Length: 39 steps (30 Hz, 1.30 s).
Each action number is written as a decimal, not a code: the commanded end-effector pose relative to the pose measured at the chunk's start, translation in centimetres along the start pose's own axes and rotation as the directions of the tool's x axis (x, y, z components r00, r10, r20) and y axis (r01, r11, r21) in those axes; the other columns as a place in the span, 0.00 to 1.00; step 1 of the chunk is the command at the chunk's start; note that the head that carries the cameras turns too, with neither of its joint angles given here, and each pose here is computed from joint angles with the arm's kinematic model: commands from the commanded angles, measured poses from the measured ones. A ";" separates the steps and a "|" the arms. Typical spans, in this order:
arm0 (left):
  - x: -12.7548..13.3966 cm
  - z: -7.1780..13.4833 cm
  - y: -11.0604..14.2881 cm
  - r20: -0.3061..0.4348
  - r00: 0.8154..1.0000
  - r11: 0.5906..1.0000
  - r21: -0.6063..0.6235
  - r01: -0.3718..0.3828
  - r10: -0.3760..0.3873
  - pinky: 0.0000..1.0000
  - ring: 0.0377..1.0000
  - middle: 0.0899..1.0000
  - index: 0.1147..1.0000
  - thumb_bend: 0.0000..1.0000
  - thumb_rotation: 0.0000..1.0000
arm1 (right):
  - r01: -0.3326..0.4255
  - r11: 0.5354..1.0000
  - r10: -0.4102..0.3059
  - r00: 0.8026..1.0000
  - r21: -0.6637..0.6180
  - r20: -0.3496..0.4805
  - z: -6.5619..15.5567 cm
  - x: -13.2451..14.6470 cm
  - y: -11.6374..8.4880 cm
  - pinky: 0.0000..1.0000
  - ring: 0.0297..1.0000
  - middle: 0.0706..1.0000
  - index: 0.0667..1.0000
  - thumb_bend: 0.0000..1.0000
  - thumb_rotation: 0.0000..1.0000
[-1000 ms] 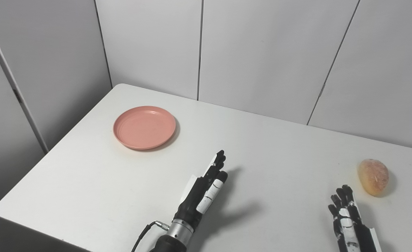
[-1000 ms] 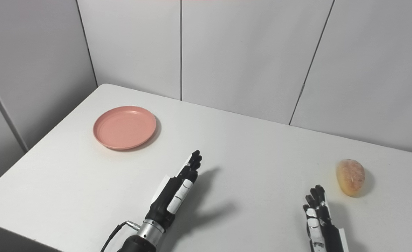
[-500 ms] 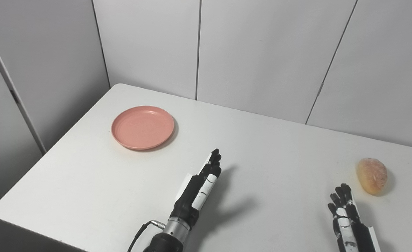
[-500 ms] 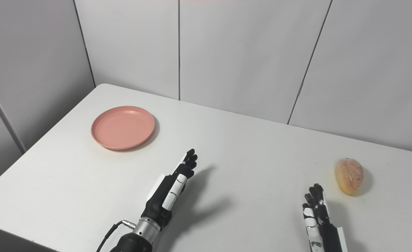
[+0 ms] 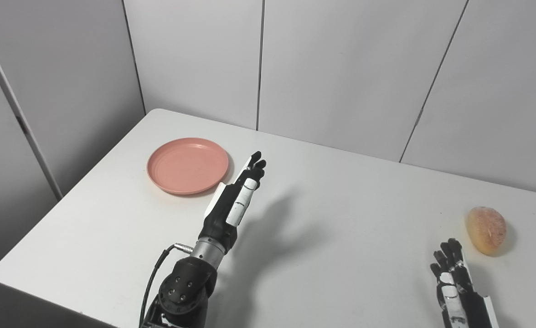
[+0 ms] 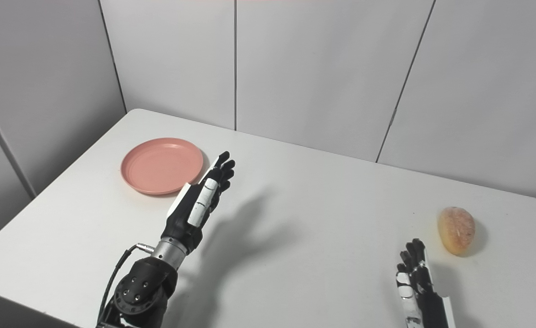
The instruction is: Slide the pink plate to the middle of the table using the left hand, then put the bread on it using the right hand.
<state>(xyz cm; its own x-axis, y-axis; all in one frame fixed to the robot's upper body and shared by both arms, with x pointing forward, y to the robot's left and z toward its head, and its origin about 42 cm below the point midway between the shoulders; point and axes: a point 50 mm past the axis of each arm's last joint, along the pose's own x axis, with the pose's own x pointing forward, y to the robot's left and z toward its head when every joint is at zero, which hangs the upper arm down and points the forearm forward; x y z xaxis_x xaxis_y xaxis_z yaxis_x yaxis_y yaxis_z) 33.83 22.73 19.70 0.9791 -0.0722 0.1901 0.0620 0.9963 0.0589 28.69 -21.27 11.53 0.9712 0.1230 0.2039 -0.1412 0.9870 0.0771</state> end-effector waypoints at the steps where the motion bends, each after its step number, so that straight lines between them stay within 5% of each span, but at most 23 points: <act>1: 1.8 2.8 0.7 0.093 0.996 1.000 0.007 -0.004 0.003 1.00 0.98 0.97 0.95 0.75 1.00 | -0.006 1.000 0.006 0.999 -0.002 0.039 0.1 0.2 -0.1 1.00 1.00 1.00 1.00 0.51 0.75; 11: 4.8 1.6 6.2 0.132 0.984 0.986 0.095 -0.136 0.123 1.00 0.95 0.95 0.94 0.74 1.00 | -0.015 1.000 0.014 0.999 0.027 0.035 0.1 0.4 0.6 1.00 1.00 1.00 1.00 0.51 0.74; 25: 7.9 2.2 13.7 0.206 0.928 0.932 0.121 -0.341 0.312 0.96 0.93 0.92 0.92 0.74 1.00 | -0.004 1.000 0.003 0.999 0.021 0.038 0.5 0.4 0.5 1.00 1.00 1.00 1.00 0.47 0.72; 39: 9.4 1.2 19.3 0.216 0.882 0.878 0.154 -0.454 0.418 0.95 0.90 0.89 0.90 0.70 1.00 | -0.002 0.999 0.001 0.999 0.040 0.037 0.4 0.7 0.6 1.00 1.00 1.00 1.00 0.45 0.73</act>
<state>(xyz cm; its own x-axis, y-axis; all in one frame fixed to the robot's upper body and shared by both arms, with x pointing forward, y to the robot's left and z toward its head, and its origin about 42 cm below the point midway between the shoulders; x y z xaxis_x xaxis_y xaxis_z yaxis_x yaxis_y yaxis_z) 42.72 40.62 19.97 0.8926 0.3482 0.2864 -0.3961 0.9090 0.1295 28.75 -21.00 11.59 0.9710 0.1183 0.2079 -0.1406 0.9854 0.0964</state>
